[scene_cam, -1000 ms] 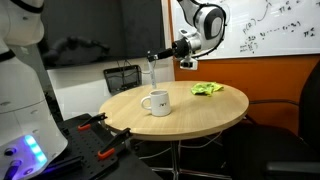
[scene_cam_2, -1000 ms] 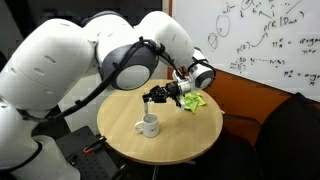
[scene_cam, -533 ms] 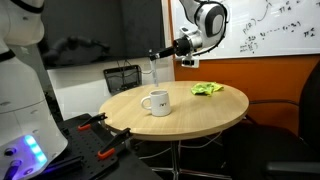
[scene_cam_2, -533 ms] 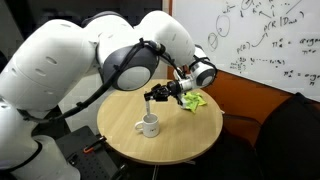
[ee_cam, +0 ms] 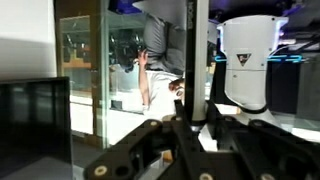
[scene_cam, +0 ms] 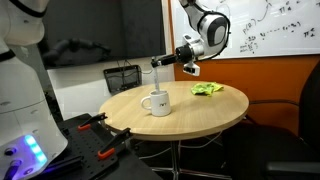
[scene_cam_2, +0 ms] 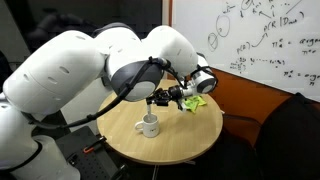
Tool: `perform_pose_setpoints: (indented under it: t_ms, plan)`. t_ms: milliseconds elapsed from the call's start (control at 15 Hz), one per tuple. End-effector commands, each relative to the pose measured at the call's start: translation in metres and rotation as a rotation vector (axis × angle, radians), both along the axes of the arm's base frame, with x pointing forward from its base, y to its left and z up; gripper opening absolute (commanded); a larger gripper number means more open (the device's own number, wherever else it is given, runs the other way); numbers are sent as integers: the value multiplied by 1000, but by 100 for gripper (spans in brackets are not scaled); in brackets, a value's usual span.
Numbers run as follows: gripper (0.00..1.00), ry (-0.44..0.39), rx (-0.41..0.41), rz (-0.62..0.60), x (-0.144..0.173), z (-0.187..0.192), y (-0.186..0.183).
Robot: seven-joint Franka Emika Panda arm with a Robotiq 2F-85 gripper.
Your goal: Place the marker in the mug
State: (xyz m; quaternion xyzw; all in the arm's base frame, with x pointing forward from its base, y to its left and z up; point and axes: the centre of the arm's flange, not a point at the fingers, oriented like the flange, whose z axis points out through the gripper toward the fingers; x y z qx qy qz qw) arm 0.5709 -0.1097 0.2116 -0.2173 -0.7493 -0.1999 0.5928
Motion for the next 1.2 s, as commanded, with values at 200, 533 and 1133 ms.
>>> perform_pose_setpoints:
  t_ms: [200, 533, 1133]
  plan:
    - [7, -52, -16, -67, 22, -26, -4]
    - [7, -48, -37, -84, 27, -45, -5]
    - [52, -45, -125, -106, 34, -62, -5]
